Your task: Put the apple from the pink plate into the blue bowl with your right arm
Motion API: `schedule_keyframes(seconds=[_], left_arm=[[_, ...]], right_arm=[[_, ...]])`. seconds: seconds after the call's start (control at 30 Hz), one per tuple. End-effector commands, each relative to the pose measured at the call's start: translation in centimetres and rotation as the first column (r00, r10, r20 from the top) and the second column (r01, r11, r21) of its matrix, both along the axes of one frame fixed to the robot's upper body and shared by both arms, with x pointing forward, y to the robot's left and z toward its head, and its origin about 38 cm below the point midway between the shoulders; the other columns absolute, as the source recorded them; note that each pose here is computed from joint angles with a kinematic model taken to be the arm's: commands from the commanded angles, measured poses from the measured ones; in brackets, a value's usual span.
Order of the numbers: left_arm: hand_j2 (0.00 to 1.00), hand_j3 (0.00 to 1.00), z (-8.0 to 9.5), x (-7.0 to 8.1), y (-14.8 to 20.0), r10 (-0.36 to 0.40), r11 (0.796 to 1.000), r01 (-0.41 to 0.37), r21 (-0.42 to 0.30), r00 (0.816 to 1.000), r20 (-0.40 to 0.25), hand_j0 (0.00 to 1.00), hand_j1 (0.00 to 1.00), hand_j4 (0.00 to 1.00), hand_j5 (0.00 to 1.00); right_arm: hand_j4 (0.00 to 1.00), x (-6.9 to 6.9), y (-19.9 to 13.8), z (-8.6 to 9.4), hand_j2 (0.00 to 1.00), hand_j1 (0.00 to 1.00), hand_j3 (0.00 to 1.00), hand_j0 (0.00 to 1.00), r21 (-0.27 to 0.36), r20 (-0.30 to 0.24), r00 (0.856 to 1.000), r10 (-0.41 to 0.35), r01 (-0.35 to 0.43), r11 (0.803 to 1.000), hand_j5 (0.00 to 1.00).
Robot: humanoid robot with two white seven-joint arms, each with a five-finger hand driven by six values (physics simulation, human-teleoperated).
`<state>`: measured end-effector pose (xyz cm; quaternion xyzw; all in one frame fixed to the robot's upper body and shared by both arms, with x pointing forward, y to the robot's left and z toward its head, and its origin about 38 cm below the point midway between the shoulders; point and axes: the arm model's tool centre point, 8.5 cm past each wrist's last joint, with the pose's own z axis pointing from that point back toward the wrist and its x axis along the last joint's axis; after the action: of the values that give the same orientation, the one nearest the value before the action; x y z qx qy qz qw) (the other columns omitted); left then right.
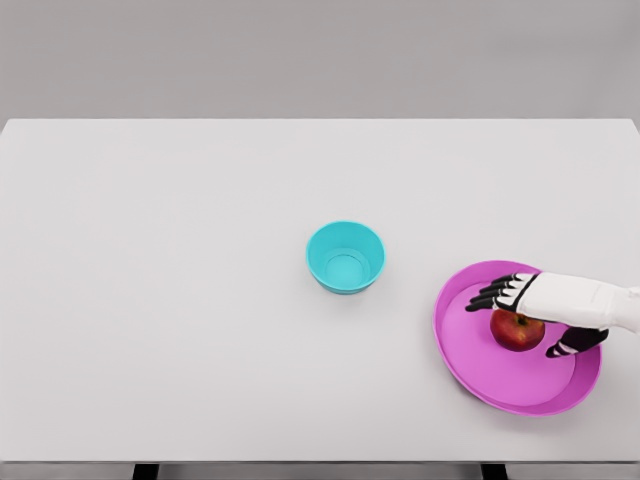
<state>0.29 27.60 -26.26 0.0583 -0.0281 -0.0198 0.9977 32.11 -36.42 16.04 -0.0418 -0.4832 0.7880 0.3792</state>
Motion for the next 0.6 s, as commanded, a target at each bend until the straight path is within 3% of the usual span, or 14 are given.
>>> schedule_keyframes(seconds=[0.0, 0.07, 0.23, 0.37, 0.57], left_arm=[[1.0, 1.0, 0.0, 0.0, 0.0, -0.001, 1.0, 0.001, 0.0, 1.0, -0.001, 1.0, 1.0, 1.0, 1.0], [1.0, 1.0, 0.0, 0.0, 0.0, -0.001, 1.0, 0.001, 0.0, 1.0, 0.0, 1.0, 1.0, 1.0, 1.0], [1.0, 1.0, 0.0, 0.0, 0.0, 0.001, 1.0, -0.001, 0.0, 1.0, 0.0, 1.0, 1.0, 1.0, 1.0], [1.0, 1.0, 0.0, 0.0, 0.0, -0.001, 1.0, 0.001, 0.0, 1.0, 0.0, 1.0, 1.0, 1.0, 1.0], [1.0, 1.0, 0.0, 0.0, 0.0, -0.001, 1.0, 0.001, 0.0, 1.0, -0.001, 1.0, 1.0, 1.0, 1.0]], right_arm=[[0.9, 0.0, 0.0, -0.1, 0.9, 0.9, 0.9, 0.9, 0.003, -0.005, 1.0, -0.001, 0.001, 1.0, 0.9], [0.63, 0.0, 0.1, -0.1, 0.63, 0.63, 0.63, 0.63, -0.019, 0.004, 1.0, 0.006, -0.006, 1.0, 0.63], [0.43, 0.0, 0.1, 0.0, 0.43, 0.43, 0.43, 0.43, -0.032, 0.011, 1.0, 0.011, -0.01, 0.999, 0.43], [0.41, 0.3, 0.0, 0.4, 0.41, 0.41, 0.41, 0.41, -0.033, 0.026, 1.0, 0.007, -0.006, 0.999, 0.41], [0.41, 1.6, 0.0, 2.5, 0.41, 0.41, 0.41, 0.41, -0.036, 0.086, 0.996, 0.009, -0.006, 0.999, 0.41]])
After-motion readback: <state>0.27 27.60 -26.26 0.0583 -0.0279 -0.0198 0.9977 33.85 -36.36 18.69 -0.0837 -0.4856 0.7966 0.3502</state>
